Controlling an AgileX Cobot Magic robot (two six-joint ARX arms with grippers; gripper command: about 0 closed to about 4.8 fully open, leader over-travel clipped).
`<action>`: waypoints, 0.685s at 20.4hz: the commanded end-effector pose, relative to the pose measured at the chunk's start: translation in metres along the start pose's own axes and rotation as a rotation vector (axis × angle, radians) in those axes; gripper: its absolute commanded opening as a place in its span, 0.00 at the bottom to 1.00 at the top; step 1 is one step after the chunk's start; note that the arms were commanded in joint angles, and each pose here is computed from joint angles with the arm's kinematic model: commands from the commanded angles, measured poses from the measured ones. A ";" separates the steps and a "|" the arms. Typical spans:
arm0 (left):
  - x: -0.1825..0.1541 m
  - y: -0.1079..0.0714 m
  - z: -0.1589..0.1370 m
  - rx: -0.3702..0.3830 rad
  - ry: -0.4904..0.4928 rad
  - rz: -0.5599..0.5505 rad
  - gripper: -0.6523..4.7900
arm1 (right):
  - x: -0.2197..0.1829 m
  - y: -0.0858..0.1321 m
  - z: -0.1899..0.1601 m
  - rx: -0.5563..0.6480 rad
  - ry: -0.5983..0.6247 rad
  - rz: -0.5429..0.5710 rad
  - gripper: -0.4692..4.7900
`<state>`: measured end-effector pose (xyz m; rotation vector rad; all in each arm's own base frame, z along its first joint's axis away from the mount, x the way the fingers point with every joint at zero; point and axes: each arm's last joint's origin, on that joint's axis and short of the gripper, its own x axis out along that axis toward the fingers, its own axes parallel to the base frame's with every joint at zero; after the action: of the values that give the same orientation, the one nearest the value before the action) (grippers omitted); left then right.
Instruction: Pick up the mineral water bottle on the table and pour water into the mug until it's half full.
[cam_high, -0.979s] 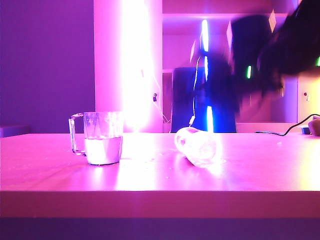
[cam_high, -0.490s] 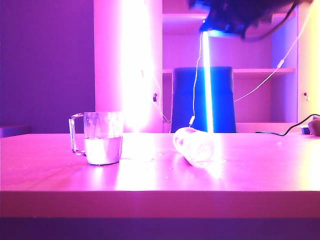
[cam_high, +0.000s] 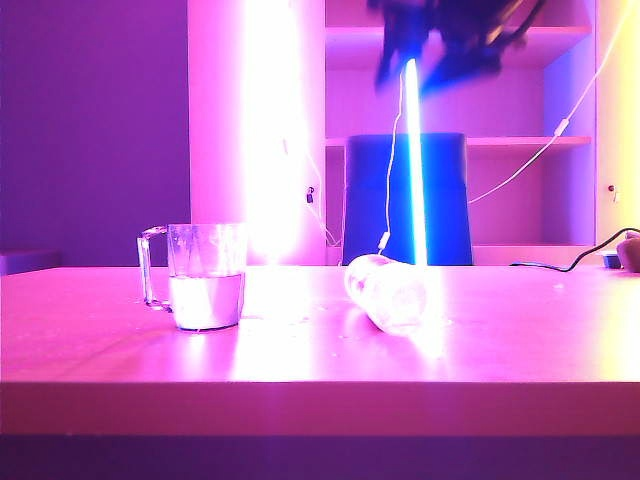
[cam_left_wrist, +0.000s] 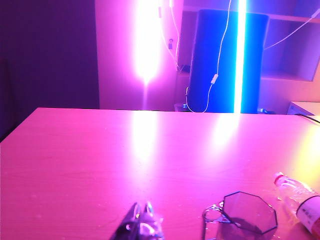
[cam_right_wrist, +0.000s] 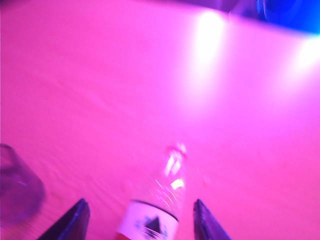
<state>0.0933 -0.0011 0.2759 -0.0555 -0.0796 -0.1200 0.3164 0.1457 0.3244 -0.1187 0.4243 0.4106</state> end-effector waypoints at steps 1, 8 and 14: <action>0.000 0.000 0.001 -0.001 -0.002 -0.010 0.11 | 0.026 -0.002 0.012 -0.002 0.192 0.004 0.81; 0.000 0.000 0.001 0.000 -0.002 -0.009 0.11 | 0.086 -0.001 0.022 0.036 0.393 0.022 0.94; 0.000 0.000 0.001 0.000 -0.002 -0.009 0.11 | 0.120 0.000 -0.003 0.045 0.553 0.019 0.99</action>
<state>0.0934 -0.0012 0.2746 -0.0578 -0.0662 -0.1235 0.4155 0.1890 0.2703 -0.1858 0.9645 0.3849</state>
